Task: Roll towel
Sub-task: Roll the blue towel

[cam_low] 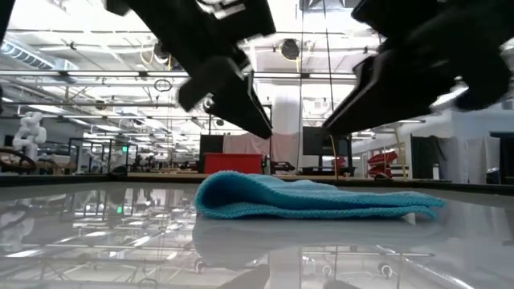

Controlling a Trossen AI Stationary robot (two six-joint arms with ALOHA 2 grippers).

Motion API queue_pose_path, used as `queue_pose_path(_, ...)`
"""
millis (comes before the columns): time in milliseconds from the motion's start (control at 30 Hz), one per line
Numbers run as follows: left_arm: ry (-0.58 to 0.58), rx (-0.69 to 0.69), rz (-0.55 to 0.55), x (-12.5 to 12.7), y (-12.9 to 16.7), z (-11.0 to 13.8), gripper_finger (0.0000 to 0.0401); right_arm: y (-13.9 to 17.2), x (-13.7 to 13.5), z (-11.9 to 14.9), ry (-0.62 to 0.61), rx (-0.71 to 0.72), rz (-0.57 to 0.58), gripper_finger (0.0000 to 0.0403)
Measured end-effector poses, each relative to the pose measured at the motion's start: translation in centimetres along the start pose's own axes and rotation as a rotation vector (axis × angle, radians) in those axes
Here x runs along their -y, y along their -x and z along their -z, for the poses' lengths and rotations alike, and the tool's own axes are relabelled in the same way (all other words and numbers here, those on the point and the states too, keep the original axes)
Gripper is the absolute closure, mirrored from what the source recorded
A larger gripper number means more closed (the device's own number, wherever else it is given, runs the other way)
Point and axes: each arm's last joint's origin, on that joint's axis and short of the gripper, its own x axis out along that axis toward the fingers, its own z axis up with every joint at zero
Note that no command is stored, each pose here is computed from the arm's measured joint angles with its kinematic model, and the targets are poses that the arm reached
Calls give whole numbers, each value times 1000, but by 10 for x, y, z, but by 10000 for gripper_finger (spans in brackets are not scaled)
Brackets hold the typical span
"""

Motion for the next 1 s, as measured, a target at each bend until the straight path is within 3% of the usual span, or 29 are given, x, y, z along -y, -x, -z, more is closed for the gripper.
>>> queue_pose_path(300,202,-60,70,-74,-41,17,265,-34,59,-5,-97,-71,125,266)
queue_pose_path(500,243,-130,151,-110,-68,42,265,-55,111,8,-146,-160,142,266)
queue_pose_path(800,259,-176,264,-142,-94,74,265,-70,174,16,-193,-197,-17,266)
queue_pose_path(1000,291,-181,254,-159,-98,84,265,-73,205,20,-272,-183,-55,266)
